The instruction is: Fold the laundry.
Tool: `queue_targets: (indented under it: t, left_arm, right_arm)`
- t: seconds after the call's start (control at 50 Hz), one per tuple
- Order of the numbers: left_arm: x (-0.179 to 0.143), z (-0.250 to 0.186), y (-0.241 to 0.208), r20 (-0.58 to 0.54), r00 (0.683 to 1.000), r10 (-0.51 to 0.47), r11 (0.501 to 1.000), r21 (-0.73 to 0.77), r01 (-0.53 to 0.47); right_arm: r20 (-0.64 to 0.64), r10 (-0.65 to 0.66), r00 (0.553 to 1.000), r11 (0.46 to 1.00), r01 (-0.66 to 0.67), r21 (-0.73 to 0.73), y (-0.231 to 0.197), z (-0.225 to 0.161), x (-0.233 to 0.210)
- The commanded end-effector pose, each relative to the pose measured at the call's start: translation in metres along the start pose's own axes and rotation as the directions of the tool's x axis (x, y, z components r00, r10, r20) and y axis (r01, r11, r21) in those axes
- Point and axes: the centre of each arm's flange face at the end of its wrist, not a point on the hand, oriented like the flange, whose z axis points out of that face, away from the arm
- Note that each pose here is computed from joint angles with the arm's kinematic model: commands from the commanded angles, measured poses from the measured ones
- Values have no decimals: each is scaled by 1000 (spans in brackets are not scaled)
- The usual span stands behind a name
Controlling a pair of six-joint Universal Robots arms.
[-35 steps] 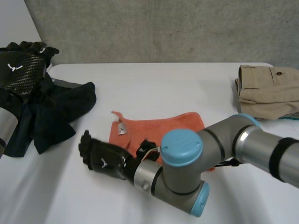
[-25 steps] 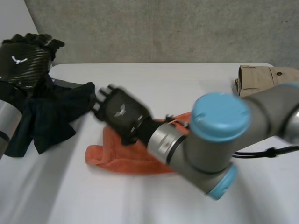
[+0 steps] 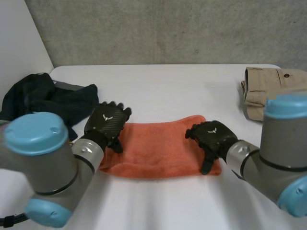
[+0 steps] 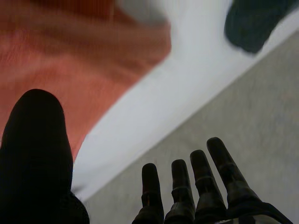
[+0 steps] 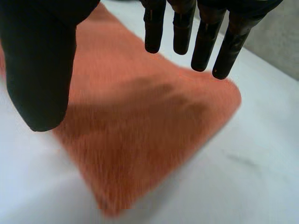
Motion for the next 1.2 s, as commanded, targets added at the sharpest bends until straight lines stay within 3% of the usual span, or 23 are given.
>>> queue_targets:
  t: [0.02,0.18,0.36,0.62,0.78,0.86,0.94,1.02,1.08,1.12,1.2]
  left_arm:
    - [-1,12,31,63,996,70,989,-133,-61]
    - [-7,14,46,65,984,168,971,-185,-154]
    - [-17,18,39,99,981,168,975,-163,-150]
    - [-30,3,13,137,980,141,987,-92,-129]
    - [-42,-16,-16,183,975,129,992,-14,-129]
    - [-46,-24,-25,200,972,121,992,14,-126]
    - [-47,-28,-29,208,974,95,994,31,-104]
    - [-49,-31,-35,215,975,60,996,54,-73]
    - [-51,-34,-39,220,975,40,996,67,-56]
    - [-52,-36,-42,223,974,27,996,81,-46]
    - [-53,-37,-46,225,974,11,995,96,-33]
  right_arm:
    - [-30,-50,998,999,51,14,22,-2,-4]
    - [-106,-110,988,993,113,17,30,-1,-1]
    - [-146,-194,970,980,199,24,38,1,3]
    - [-165,-181,969,983,182,-8,42,-13,13]
    - [-241,-274,931,961,253,-113,32,-44,48]
    - [-280,-345,896,938,337,-79,10,-45,57]
    - [-289,-402,869,902,430,38,-22,-43,41]
    - [-219,-499,838,785,545,295,-61,-38,-27]
    - [-144,-560,816,727,567,386,-58,-29,-67]
    - [-70,-626,777,675,584,450,-47,-26,-102]
    - [36,-710,703,620,600,505,-26,-25,-146]
